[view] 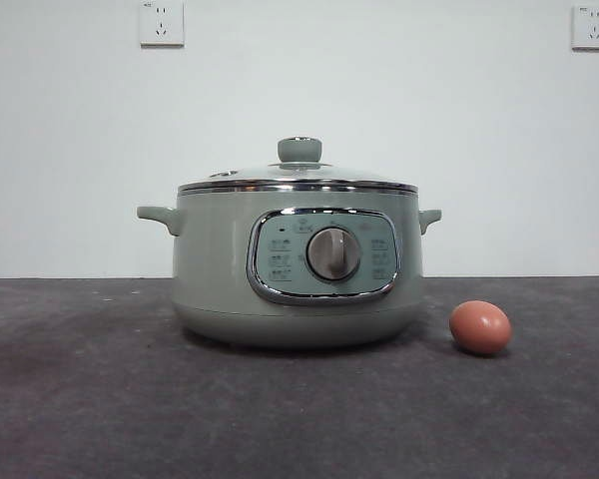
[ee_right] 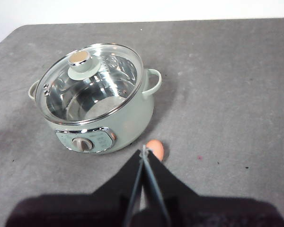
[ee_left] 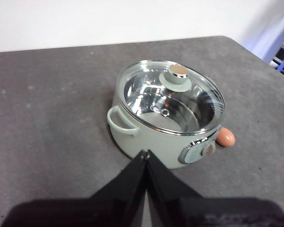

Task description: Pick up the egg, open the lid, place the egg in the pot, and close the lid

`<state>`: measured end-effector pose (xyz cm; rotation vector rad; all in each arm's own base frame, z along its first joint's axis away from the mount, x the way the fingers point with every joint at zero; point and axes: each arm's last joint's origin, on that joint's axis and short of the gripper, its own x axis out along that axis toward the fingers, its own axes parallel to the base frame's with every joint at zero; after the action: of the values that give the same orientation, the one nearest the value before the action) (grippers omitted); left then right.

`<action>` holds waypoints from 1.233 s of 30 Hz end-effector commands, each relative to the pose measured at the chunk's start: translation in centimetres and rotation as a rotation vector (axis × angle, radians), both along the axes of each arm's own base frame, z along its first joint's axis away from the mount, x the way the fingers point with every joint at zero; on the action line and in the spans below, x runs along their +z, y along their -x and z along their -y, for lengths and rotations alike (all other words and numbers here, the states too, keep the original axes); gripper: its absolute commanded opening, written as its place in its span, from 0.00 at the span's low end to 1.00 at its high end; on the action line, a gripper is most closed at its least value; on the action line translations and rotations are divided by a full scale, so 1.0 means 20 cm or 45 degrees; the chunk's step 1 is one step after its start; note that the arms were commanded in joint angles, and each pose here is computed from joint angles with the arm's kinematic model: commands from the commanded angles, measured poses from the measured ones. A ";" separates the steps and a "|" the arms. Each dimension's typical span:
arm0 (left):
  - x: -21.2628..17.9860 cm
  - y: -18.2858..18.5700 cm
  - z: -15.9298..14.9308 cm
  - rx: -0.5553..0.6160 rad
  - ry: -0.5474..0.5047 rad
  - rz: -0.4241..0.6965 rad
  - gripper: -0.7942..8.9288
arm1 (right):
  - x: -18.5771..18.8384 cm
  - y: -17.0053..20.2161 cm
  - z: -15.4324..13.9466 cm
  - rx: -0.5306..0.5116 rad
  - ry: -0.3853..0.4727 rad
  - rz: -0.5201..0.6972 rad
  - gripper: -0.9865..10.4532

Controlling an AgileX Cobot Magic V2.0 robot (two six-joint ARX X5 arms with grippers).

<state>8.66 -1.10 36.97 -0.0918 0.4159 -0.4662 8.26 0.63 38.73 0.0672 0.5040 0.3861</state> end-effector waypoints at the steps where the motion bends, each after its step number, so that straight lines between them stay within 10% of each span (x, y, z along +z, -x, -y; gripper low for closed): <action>1: 0.00 0.00 0.00 -0.022 -0.012 0.008 0.08 | 0.01 0.01 0.00 0.020 0.011 0.016 0.08; 5: 0.00 -0.02 0.00 -0.023 -0.011 0.001 0.15 | 0.01 0.01 0.00 0.020 0.010 0.014 0.10; 11: 0.00 -0.02 0.00 -0.019 -0.003 -0.008 0.76 | 0.01 0.01 0.00 0.014 -0.001 0.009 0.60; 37: 0.12 -0.35 0.17 -0.342 -0.009 0.019 0.76 | 0.00 0.01 0.00 0.025 -0.012 -0.022 0.64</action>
<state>14.81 -4.18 39.39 -0.0485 0.4181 -0.7114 8.03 0.69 38.57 0.0789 0.5289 0.4029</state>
